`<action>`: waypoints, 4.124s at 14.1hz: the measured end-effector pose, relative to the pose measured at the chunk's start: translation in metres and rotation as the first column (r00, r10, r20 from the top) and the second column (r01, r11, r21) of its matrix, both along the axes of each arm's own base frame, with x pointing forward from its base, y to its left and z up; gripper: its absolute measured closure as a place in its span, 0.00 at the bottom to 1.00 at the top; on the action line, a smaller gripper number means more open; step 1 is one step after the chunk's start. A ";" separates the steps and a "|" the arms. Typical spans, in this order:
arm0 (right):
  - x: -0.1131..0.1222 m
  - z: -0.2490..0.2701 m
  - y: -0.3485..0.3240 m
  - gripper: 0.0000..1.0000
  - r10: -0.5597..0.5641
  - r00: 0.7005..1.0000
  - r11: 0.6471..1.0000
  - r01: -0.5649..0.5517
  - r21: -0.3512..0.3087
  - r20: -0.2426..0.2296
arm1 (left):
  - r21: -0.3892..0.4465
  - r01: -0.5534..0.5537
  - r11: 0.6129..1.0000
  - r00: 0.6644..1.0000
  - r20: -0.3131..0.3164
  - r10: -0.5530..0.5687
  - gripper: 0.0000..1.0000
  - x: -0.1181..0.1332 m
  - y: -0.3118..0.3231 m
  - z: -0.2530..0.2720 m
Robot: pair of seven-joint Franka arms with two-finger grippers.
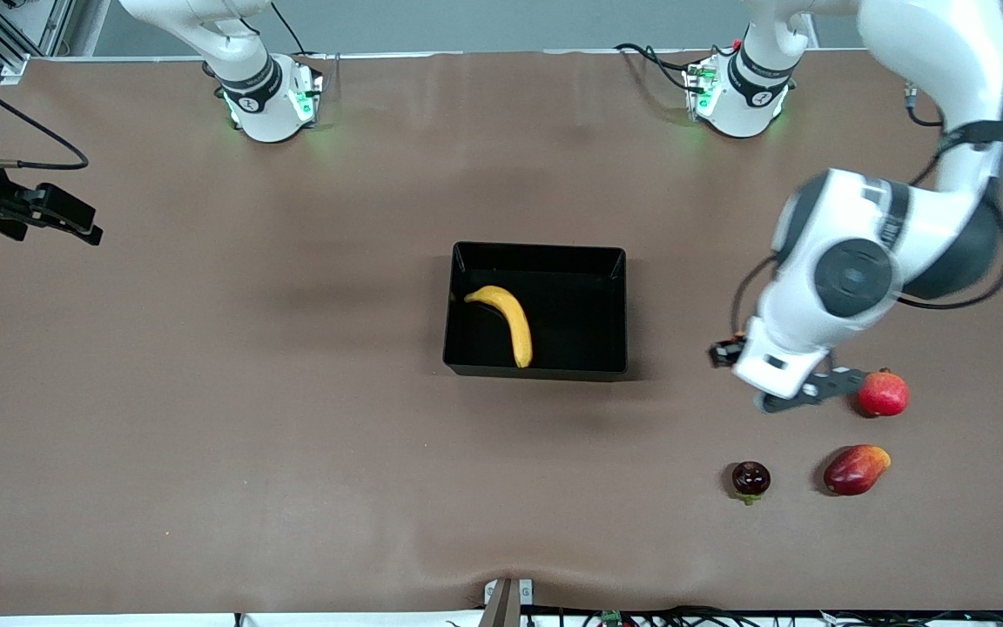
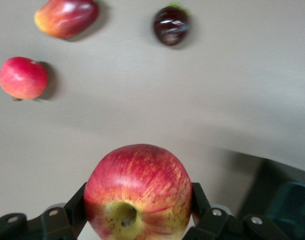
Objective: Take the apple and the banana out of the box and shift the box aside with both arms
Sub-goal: 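Carry the apple out and lower it beside the pomegranate, left gripper, then open the left gripper and reach back into the box for the banana, then grasp the yellow banana with the left gripper and lift it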
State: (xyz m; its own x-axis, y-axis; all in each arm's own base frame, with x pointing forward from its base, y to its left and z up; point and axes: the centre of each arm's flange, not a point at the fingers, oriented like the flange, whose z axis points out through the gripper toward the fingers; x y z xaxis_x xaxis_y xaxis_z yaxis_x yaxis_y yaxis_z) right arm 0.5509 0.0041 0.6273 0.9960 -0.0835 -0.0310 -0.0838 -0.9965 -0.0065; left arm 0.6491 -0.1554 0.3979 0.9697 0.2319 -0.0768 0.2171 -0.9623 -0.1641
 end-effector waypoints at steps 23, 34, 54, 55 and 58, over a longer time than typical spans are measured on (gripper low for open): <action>0.003 -0.006 0.008 0.00 0.013 1.000 1.000 -0.013 -0.001 -0.010 | 0.021 0.106 0.994 0.994 0.003 -0.106 0.00 -0.038 0.162 -0.174; 0.004 -0.007 0.009 0.00 0.016 1.000 1.000 -0.016 -0.001 -0.013 | -0.086 0.148 0.985 0.984 0.110 -0.139 0.00 -0.089 -0.145 -0.030; 0.006 -0.011 0.011 0.00 0.019 1.000 1.000 -0.019 -0.002 -0.020 | -0.220 0.078 0.972 0.994 0.087 -0.060 0.11 -0.160 -0.367 -0.232; 0.006 -0.011 0.011 0.00 0.019 1.000 1.000 -0.019 -0.002 -0.020 | -0.223 0.079 0.972 0.994 0.092 -0.060 0.21 -0.159 -0.368 -0.229; 0.006 -0.012 0.012 0.00 0.020 1.000 1.000 -0.020 -0.002 -0.021 | -0.225 0.080 0.971 0.993 0.102 -0.058 0.50 -0.157 -0.370 -0.224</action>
